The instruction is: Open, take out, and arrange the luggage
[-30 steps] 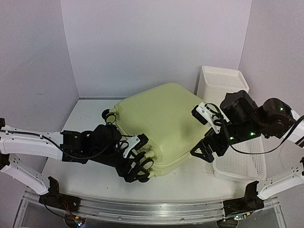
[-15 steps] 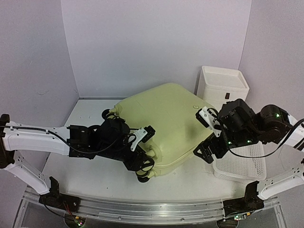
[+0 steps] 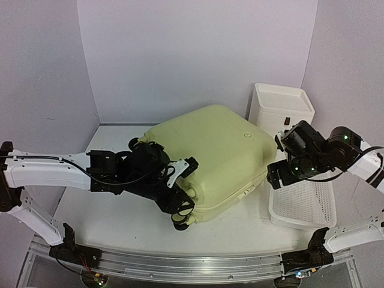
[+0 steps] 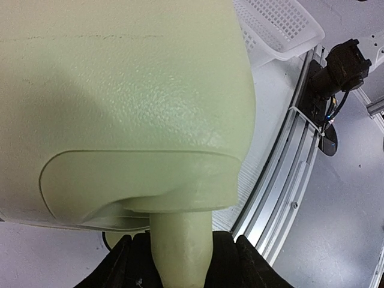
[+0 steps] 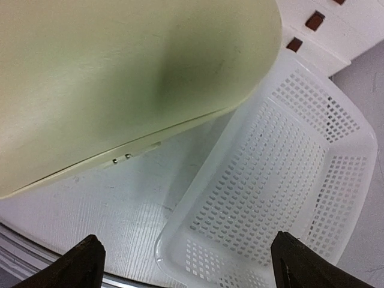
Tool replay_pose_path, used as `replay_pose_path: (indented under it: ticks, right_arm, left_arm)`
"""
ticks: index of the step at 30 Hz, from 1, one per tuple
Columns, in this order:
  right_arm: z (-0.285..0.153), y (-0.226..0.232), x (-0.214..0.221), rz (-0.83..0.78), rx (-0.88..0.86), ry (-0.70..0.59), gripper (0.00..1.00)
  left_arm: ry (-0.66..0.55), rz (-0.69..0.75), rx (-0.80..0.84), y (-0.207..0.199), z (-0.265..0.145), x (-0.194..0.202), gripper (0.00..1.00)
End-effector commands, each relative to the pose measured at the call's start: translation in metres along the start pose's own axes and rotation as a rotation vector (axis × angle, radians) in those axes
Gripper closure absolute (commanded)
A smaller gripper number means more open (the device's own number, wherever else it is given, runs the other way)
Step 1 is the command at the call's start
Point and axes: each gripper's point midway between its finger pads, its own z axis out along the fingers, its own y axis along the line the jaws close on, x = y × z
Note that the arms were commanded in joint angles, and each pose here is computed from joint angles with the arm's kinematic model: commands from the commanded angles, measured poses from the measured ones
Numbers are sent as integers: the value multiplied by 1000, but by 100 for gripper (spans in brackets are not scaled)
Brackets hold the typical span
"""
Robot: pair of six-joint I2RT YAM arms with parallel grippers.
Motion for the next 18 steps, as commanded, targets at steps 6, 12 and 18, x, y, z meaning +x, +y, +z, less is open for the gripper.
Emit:
replay_pose_path:
  ticks: [6, 12, 18]
  right_arm:
    - [32, 2, -4, 234, -154, 114, 2]
    - [36, 31, -39, 330, -359, 37, 2]
    - [18, 13, -62, 472, -339, -84, 2]
  left_arm:
    - [-263, 14, -37, -15, -79, -85, 85]
    - [-383, 0, -161, 0, -128, -111, 93]
    - [-514, -18, -348, 24, -179, -140, 98]
